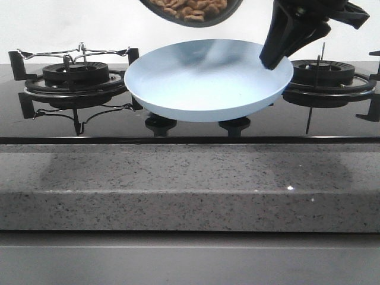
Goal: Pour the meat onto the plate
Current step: 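Lift and tilt the pan with the left gripper over the plate, then lower the emptied pan back onto its burner with the left gripper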
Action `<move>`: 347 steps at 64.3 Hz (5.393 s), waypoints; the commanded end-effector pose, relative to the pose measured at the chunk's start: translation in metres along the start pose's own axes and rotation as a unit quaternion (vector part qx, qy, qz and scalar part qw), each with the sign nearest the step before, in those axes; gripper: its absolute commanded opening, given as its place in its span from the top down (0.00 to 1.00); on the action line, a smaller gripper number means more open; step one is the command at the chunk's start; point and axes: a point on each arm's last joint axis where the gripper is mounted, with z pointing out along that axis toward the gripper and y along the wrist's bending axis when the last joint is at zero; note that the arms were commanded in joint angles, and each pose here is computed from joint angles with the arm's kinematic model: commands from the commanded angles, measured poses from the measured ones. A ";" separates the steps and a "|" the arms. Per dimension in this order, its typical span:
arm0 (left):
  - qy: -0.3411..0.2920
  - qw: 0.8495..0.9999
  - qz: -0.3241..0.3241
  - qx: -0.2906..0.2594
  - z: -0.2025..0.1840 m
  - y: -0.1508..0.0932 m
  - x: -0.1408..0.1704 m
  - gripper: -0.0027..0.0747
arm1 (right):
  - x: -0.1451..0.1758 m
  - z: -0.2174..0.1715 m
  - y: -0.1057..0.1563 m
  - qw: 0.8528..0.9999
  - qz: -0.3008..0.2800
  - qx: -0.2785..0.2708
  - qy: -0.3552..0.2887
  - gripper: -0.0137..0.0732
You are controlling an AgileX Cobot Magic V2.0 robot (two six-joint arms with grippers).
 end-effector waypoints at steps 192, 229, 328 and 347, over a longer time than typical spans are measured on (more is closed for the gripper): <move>-0.160 0.767 -0.613 -0.098 -0.027 0.250 0.172 0.58 | -0.012 -0.022 0.007 0.999 -0.001 -0.009 -0.054 0.91; -0.012 0.830 -0.556 -0.038 -0.022 0.226 0.185 0.28 | -0.012 -0.022 0.007 0.999 -0.001 -0.009 -0.054 0.91; 0.021 0.951 -0.107 -0.288 -0.156 0.029 0.073 0.99 | -0.012 -0.022 0.007 0.999 -0.001 -0.009 -0.054 0.91; -0.032 0.939 -0.062 -0.337 -0.193 -0.018 0.117 0.99 | -0.012 -0.022 0.007 0.999 -0.001 -0.009 -0.054 0.91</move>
